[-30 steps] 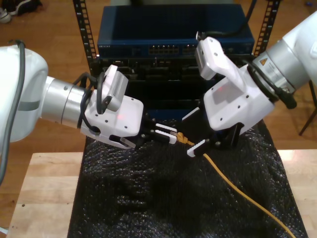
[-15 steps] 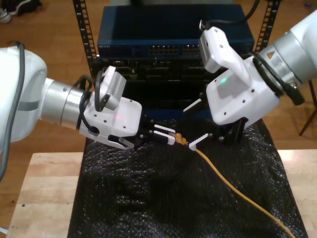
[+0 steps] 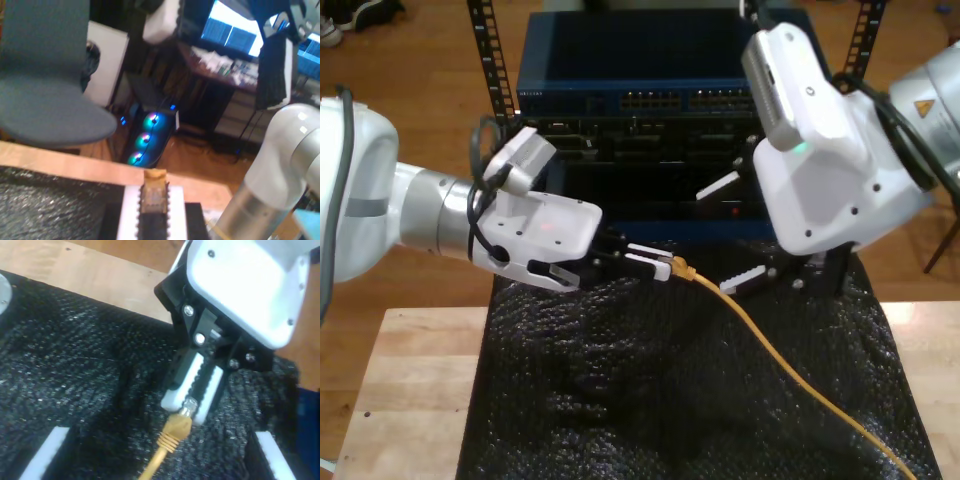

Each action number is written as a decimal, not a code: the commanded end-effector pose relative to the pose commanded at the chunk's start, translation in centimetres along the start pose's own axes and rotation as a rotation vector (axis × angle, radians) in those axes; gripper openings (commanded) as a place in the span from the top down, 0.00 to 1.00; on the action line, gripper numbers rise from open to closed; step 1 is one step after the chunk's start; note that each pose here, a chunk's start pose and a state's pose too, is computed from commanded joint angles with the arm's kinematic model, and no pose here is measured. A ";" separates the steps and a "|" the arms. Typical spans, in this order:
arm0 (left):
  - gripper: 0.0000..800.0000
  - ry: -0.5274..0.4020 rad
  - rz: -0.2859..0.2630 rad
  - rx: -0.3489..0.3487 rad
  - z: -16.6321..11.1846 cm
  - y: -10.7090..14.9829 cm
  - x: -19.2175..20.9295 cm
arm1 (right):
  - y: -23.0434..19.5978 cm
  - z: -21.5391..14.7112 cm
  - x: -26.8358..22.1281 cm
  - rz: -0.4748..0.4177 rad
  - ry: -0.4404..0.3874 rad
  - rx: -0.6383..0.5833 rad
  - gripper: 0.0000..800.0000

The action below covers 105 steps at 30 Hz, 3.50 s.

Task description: Grab the cable and plug it in

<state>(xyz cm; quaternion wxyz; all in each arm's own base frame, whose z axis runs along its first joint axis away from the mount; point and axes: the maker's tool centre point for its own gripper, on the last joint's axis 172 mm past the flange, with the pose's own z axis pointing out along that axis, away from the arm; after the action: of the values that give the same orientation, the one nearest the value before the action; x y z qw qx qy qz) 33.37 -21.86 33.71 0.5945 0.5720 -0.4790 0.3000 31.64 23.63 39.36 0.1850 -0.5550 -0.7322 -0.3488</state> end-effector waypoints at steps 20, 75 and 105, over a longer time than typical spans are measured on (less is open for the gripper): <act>0.98 0.144 -0.143 -0.127 -1.7 2.3 0.6 | 0.4 0.4 1.9 -0.129 -0.007 -0.130 0.01; 1.00 0.312 -0.322 -0.308 -3.0 3.9 1.9 | -0.8 4.2 3.5 -0.286 -0.002 -0.197 0.19; 1.00 0.313 -0.331 -0.320 -2.9 4.0 1.8 | -1.0 5.3 3.4 -0.291 -0.006 -0.197 0.42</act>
<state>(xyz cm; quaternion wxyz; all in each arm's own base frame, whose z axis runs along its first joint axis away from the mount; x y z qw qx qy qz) 31.02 -18.75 37.22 0.7850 0.4878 -0.3228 0.2040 30.26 29.63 37.63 0.0751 -0.4598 -0.7675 -0.4404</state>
